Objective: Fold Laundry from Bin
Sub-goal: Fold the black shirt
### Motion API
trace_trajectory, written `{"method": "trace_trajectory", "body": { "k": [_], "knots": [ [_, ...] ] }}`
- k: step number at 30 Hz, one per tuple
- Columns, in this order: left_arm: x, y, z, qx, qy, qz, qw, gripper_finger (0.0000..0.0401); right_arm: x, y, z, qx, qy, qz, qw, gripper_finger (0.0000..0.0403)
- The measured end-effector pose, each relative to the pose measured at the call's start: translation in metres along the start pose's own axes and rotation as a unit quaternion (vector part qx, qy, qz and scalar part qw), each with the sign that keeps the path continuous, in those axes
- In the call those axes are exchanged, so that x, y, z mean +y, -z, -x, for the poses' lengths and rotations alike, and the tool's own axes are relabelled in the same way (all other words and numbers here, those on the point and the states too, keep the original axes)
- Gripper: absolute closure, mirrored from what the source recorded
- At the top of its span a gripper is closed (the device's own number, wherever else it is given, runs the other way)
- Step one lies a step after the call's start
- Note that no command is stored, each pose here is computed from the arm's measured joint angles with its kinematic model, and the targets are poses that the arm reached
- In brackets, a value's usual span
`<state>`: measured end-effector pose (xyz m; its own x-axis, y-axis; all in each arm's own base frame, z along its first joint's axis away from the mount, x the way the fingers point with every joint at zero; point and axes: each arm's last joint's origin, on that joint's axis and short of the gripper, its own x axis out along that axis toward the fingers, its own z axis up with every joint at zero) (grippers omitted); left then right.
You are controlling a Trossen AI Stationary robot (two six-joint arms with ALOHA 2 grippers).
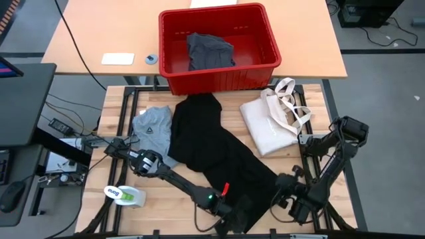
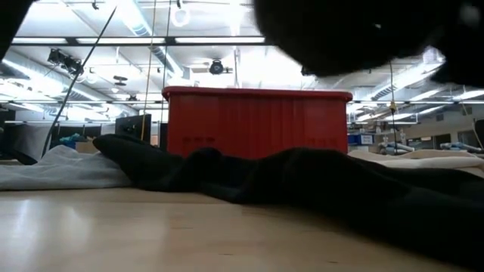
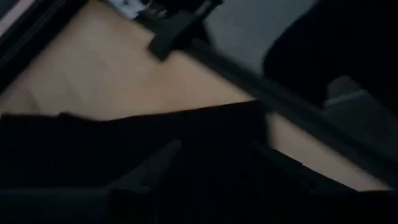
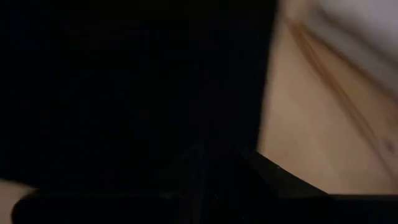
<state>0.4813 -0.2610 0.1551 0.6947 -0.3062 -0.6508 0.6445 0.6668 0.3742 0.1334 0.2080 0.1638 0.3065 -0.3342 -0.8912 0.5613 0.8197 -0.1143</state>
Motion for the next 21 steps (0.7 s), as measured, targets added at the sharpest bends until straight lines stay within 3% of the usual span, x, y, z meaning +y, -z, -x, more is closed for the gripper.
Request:
{"method": "trace_trajectory", "body": {
  "k": [4, 10, 21],
  "knots": [
    [0.007, 0.016, -0.011, 0.020, 0.000, -0.002, 1.000, 0.0218, -0.007, 0.014, -0.015, 0.007, -0.009, -0.050, 0.999, 0.0312],
    [0.002, 0.022, -0.016, 0.033, 0.025, -0.012, 0.999, 0.0218, -0.002, 0.017, -0.036, 0.014, -0.040, -0.065, 0.997, 0.0312],
    [0.002, -0.021, 0.025, -0.025, 0.009, 0.008, 1.000, 0.0218, 0.001, 0.016, -0.040, 0.000, -0.037, -0.072, 0.997, 0.0312]
  ]
}}
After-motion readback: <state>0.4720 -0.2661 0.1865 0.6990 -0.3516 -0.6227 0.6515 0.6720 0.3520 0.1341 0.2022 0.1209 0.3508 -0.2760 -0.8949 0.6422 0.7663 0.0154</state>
